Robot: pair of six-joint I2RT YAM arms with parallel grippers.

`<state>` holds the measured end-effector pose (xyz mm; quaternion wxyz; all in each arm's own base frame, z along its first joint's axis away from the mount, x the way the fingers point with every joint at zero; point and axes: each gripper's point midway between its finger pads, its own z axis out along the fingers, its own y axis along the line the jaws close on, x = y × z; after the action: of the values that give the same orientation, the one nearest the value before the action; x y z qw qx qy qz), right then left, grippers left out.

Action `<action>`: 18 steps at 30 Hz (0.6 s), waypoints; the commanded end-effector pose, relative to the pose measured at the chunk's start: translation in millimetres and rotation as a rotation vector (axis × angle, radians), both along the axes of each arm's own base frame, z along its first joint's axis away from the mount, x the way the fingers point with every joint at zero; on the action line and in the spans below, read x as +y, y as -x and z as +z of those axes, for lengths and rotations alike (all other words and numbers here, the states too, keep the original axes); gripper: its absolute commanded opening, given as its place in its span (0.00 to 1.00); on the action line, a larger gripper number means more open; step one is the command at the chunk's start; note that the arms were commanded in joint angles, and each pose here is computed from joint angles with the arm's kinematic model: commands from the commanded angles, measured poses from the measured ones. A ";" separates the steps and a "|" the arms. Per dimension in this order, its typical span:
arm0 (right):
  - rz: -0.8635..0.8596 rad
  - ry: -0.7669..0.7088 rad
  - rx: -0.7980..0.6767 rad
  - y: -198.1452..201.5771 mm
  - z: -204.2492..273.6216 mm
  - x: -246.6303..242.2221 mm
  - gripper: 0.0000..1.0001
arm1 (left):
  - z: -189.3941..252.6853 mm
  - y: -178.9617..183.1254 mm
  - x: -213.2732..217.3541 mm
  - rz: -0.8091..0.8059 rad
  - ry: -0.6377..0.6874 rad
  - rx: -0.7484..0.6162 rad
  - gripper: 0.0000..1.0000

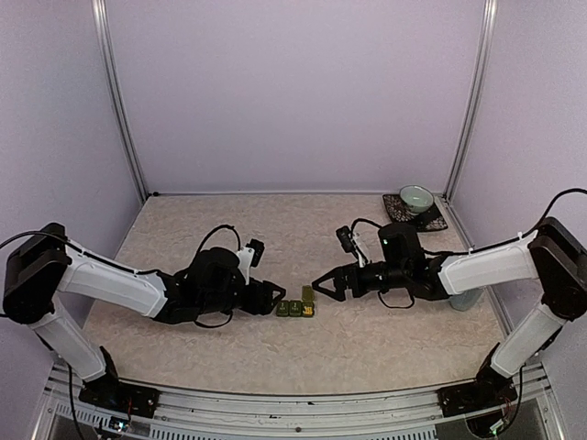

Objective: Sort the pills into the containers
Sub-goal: Hold the pill container at the center of the board.

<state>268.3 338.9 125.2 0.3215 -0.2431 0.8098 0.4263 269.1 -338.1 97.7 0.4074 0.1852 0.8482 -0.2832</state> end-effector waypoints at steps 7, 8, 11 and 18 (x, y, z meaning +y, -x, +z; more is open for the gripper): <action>0.053 -0.021 0.062 -20.9 -15.1 17.6 1.00 | -44.2 12.2 -16.2 -0.060 -0.043 0.112 0.71; 0.056 -0.021 0.065 -22.5 -17.8 18.7 1.00 | -46.9 11.7 -17.1 -0.059 -0.048 0.116 0.71; 0.067 -0.017 0.072 -26.6 -24.7 22.9 1.00 | -49.9 10.2 -20.2 -0.062 -0.052 0.121 0.71; 0.116 -0.018 0.090 -26.2 -38.2 31.5 1.00 | -50.1 7.3 -23.4 -0.059 -0.049 0.120 0.71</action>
<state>288.7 362.8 79.6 0.2524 -0.2505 0.8215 0.4457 259.3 -352.6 42.7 0.3404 0.2049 0.8757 -0.2744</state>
